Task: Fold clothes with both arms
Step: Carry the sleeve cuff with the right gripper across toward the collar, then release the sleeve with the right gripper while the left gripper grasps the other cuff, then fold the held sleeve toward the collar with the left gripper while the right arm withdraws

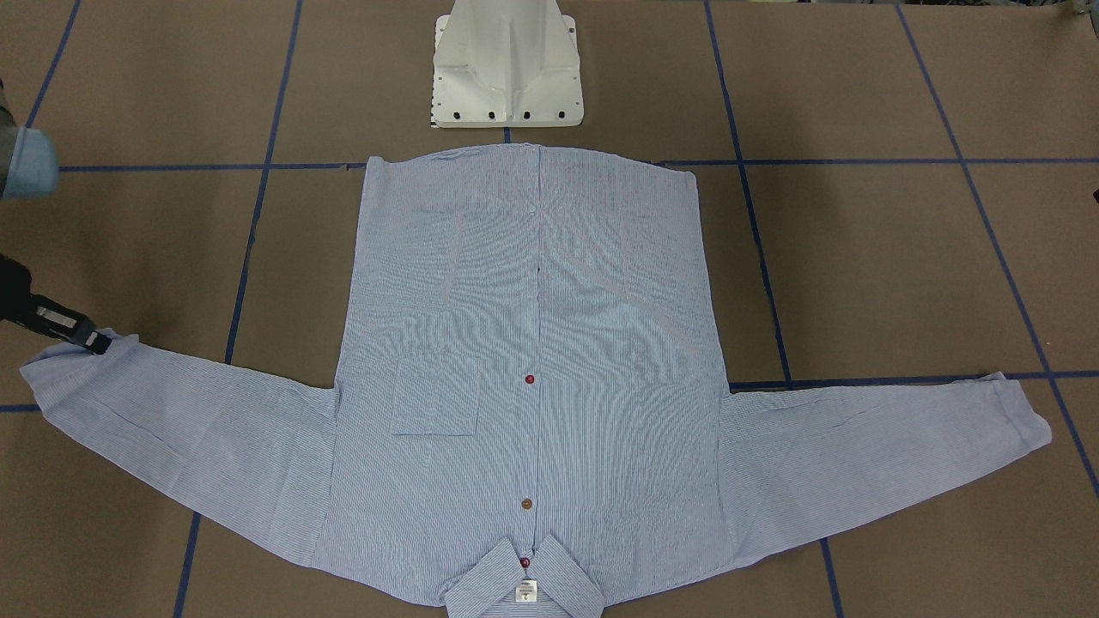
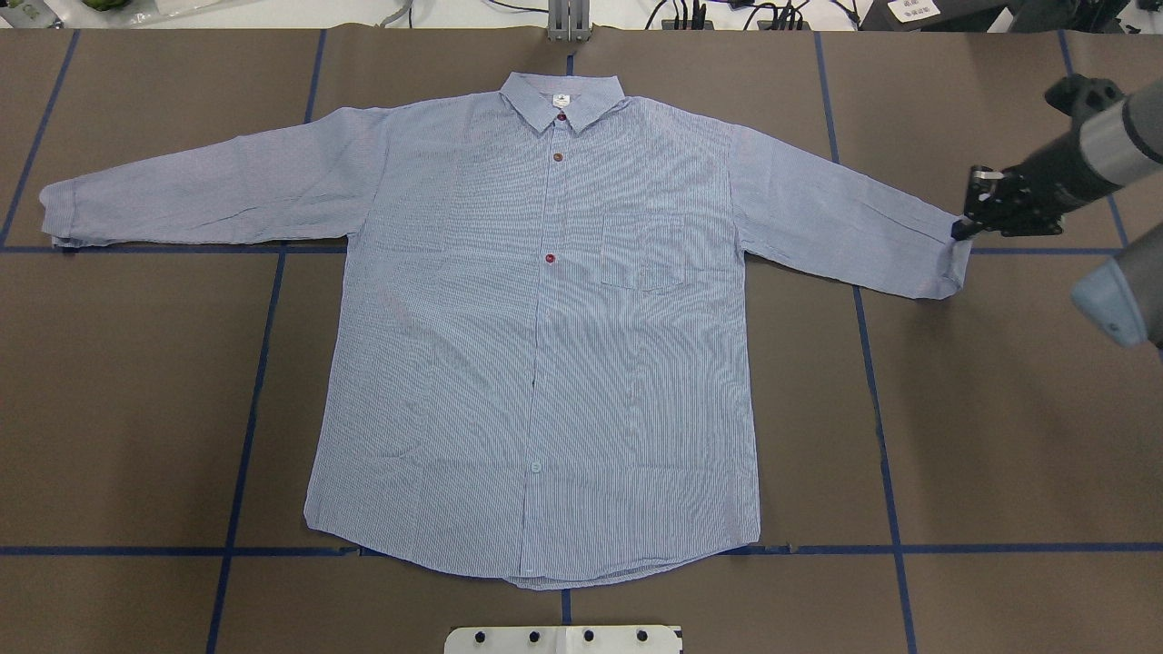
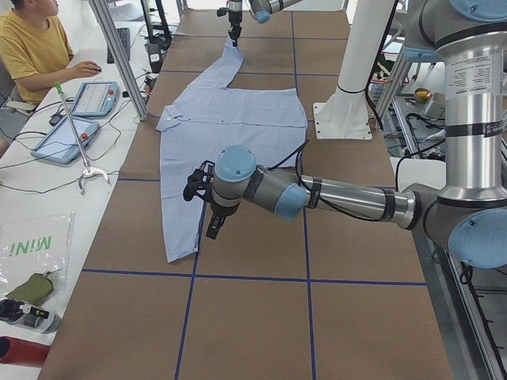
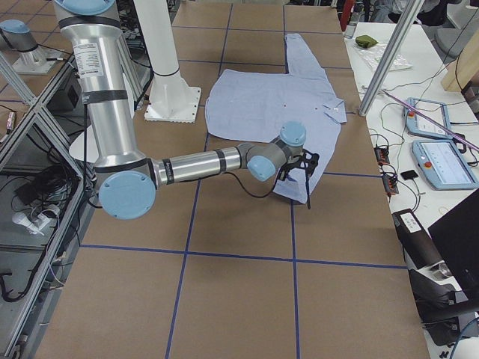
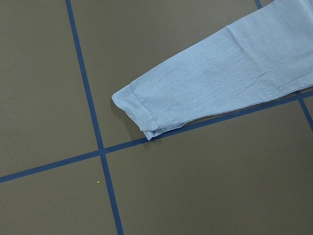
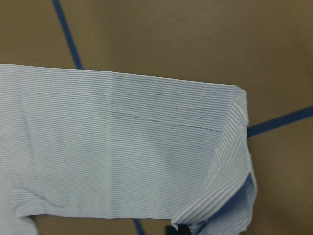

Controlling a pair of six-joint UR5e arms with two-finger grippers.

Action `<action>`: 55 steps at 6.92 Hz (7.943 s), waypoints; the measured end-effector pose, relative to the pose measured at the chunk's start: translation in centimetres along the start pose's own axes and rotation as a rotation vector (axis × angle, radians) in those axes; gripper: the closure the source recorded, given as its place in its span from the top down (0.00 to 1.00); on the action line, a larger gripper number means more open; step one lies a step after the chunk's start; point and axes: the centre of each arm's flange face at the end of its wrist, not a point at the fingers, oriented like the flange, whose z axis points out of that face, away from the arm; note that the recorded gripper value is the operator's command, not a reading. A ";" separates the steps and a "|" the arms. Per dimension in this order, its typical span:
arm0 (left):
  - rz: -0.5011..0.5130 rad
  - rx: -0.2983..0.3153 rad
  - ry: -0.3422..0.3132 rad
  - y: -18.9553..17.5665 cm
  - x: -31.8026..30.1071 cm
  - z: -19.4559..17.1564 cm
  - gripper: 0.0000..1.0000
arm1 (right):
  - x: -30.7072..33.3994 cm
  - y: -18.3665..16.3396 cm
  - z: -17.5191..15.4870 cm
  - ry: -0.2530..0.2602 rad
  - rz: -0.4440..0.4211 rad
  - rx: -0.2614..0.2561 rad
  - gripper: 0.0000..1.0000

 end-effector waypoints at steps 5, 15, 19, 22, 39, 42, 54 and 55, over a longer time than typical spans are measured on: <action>0.007 0.003 -0.001 -0.1 -0.1 0.1 1.00 | -35.7 7.3 9.2 -0.029 0.026 0.097 0.00; 0.018 0.012 0.001 -0.1 0.0 0.1 1.00 | -52.3 19.7 14.1 -0.167 0.009 0.202 0.59; 0.030 0.007 0.007 -0.4 0.4 0.5 1.00 | -53.0 21.6 14.9 -0.183 0.012 0.231 1.00; -0.043 -0.012 0.032 -1.2 -0.5 6.0 1.00 | -52.0 21.9 14.0 -0.197 0.052 0.238 1.00; -0.313 -0.085 -0.046 -9.1 -2.7 26.1 0.00 | -39.8 20.2 11.3 -0.282 0.043 0.226 1.00; -0.305 -0.044 0.000 -13.8 1.6 23.8 0.00 | -38.7 20.0 11.2 -0.279 0.036 0.226 1.00; -0.766 -0.039 0.334 -26.6 66.6 21.3 0.06 | -15.0 9.2 2.6 -0.141 -0.047 0.265 1.00; -0.759 -0.034 0.332 -25.8 67.7 21.9 0.79 | -14.6 9.0 2.4 -0.139 -0.043 0.269 1.00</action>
